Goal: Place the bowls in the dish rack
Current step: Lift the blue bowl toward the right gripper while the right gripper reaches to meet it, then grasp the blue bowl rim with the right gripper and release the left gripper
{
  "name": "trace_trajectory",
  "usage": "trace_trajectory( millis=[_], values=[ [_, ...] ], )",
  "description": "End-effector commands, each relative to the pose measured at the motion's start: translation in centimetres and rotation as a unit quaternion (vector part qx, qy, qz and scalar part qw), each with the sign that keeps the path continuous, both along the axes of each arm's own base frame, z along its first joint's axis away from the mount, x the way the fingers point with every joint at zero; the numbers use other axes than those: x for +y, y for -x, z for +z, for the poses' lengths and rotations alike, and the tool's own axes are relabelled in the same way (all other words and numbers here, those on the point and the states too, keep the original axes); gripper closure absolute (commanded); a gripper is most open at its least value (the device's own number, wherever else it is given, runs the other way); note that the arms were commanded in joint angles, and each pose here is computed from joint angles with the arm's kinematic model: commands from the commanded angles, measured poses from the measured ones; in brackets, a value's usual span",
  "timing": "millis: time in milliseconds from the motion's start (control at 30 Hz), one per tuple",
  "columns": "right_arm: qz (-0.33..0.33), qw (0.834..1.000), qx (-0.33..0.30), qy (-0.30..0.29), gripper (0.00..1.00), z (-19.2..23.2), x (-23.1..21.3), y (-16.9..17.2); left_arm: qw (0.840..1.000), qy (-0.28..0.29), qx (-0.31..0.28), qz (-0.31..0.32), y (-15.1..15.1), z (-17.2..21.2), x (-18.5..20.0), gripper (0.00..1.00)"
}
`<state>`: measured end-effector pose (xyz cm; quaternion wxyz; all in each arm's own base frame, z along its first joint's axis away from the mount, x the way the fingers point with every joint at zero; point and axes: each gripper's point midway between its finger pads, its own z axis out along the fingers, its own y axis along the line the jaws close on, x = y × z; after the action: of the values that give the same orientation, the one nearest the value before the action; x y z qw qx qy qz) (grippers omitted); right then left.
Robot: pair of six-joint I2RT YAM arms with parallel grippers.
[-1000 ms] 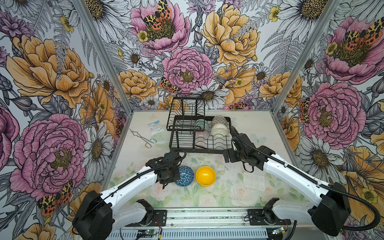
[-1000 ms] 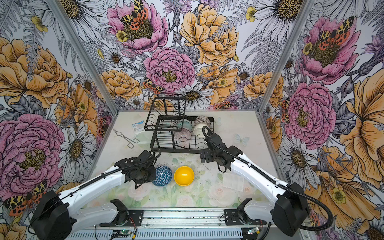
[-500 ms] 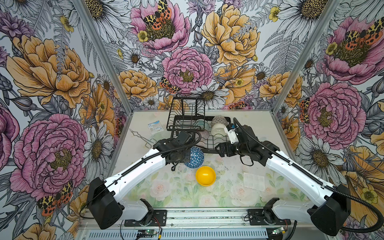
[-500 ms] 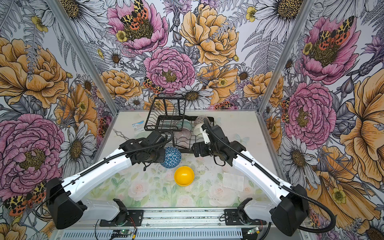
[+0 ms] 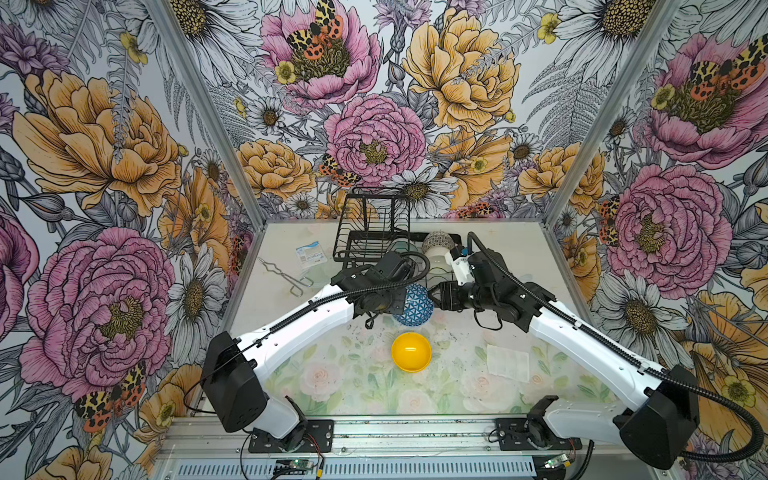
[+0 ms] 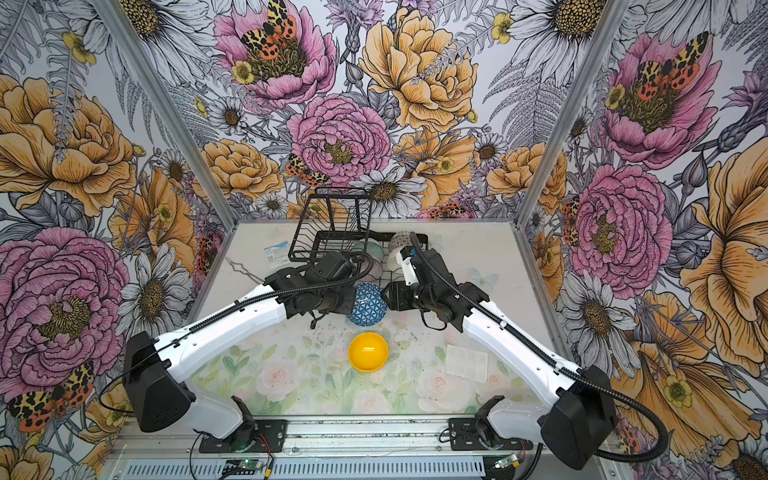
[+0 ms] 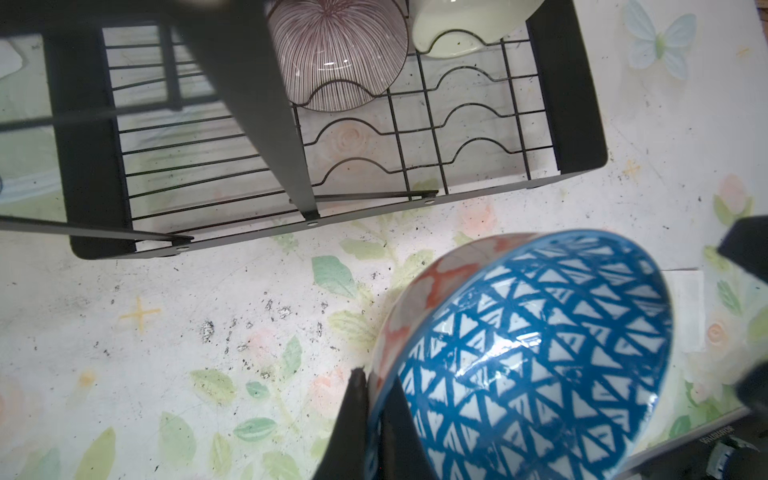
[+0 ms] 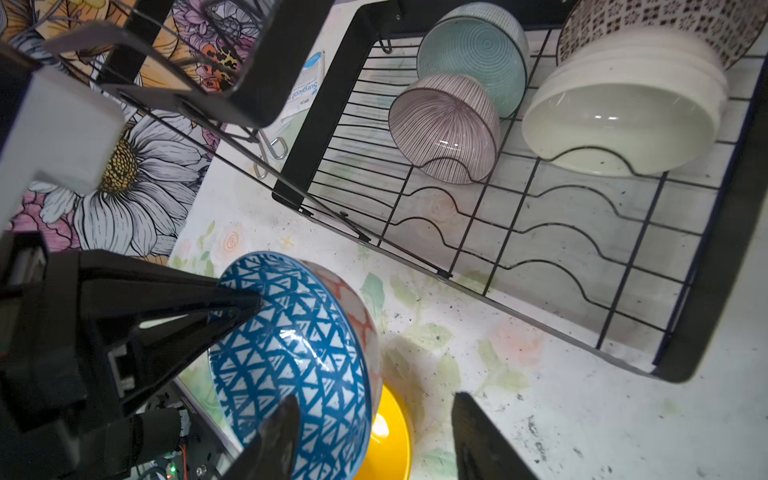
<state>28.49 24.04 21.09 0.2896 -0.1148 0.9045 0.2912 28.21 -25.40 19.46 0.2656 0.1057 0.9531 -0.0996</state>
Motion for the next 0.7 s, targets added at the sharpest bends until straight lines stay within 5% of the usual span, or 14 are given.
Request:
trace_trajectory(
  millis=[0, 667],
  values=[
    [-0.007, 1.000, 0.018, 0.003, 0.46, -1.5, 0.4, -0.3, 0.999, 0.038, -0.031, -0.021, -0.8, 2.4, -2.0, 1.00],
    [-0.004, 0.999, 0.037, 0.015, 0.88, -3.4, 0.6, -0.3, 0.998, 0.049, -0.035, -0.026, -1.2, 2.0, -2.8, 1.00]
  ],
)
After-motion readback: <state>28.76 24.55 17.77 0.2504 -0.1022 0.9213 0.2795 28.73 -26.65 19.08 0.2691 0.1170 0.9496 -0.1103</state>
